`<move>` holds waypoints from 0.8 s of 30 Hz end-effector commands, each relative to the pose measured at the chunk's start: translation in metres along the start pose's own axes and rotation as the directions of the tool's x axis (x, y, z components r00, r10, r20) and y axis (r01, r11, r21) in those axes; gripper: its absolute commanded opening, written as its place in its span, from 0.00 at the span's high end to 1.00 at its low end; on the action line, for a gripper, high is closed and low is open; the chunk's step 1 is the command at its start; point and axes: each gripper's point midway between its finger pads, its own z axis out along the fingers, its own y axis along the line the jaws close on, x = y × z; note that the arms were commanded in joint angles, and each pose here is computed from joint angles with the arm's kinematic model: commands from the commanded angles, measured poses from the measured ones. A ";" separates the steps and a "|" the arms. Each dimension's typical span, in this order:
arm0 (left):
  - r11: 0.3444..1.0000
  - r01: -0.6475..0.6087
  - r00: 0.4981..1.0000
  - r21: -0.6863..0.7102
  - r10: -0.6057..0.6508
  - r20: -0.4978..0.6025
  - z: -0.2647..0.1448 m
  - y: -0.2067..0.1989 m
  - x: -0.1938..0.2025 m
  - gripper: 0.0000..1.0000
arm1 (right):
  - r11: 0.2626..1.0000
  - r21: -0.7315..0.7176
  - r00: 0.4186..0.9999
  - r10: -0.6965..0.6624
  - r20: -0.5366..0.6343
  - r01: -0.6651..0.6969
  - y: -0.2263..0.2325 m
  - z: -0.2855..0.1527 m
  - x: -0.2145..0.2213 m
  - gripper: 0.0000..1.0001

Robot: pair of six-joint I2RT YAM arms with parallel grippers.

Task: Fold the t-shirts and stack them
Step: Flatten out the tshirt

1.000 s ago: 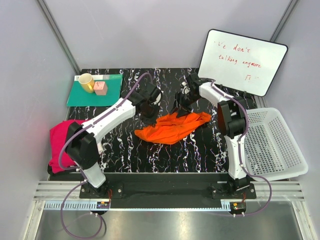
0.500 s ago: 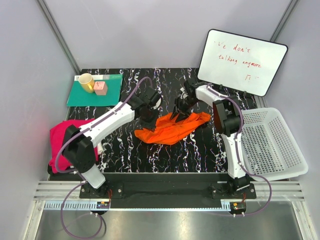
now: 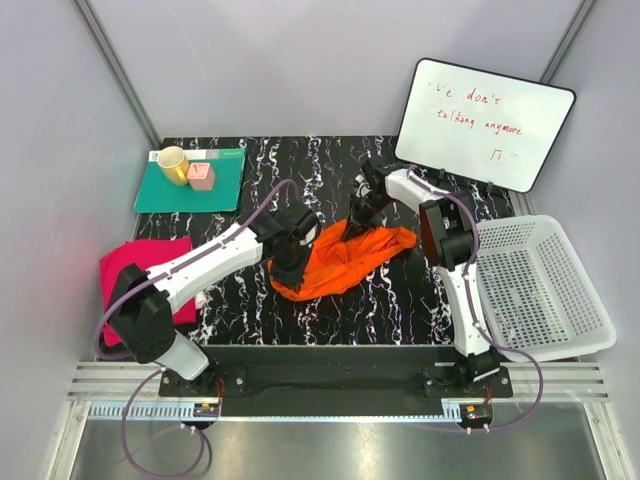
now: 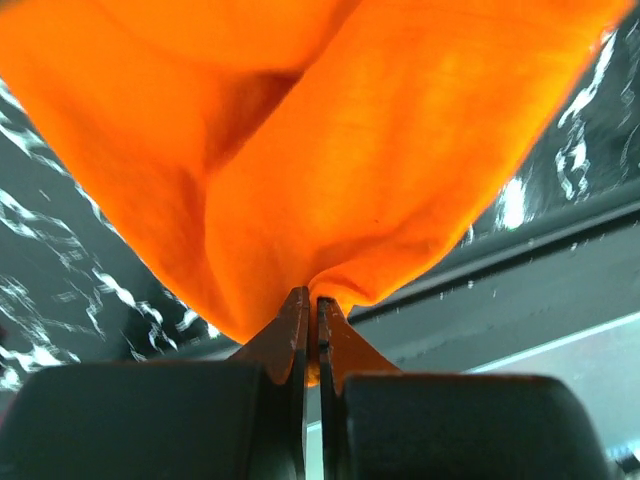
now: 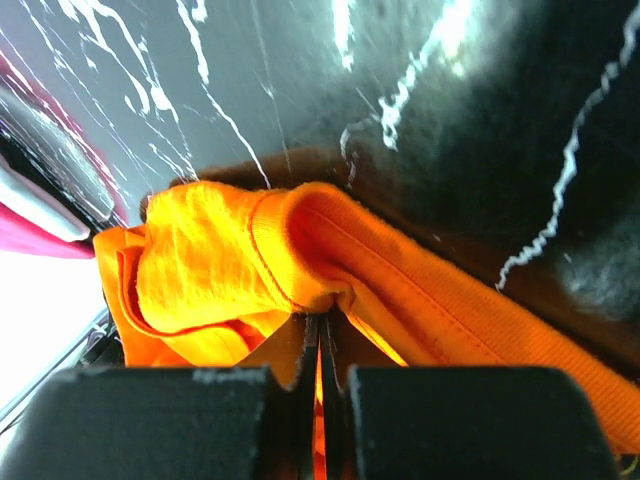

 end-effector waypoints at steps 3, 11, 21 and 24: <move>0.998 0.037 0.992 0.056 -0.030 -0.122 -0.006 -0.013 0.047 1.00 | 0.995 0.091 0.997 -0.040 0.060 0.034 -0.009 0.010 -0.026 1.00; 0.997 0.066 0.958 -0.046 -0.077 -0.277 0.014 0.009 0.087 1.00 | 0.993 0.113 0.966 -0.064 0.249 0.037 0.008 -0.028 -0.095 1.00; 0.952 0.016 0.936 -0.306 -0.122 -0.331 0.039 0.048 0.088 0.29 | 0.988 0.137 0.901 -0.001 0.434 -0.065 -0.022 -0.122 -0.136 1.00; 0.938 0.005 0.963 -0.348 -0.099 -0.252 0.029 0.047 0.057 0.01 | 0.979 0.188 0.899 -0.008 0.437 -0.082 -0.039 -0.133 -0.130 1.00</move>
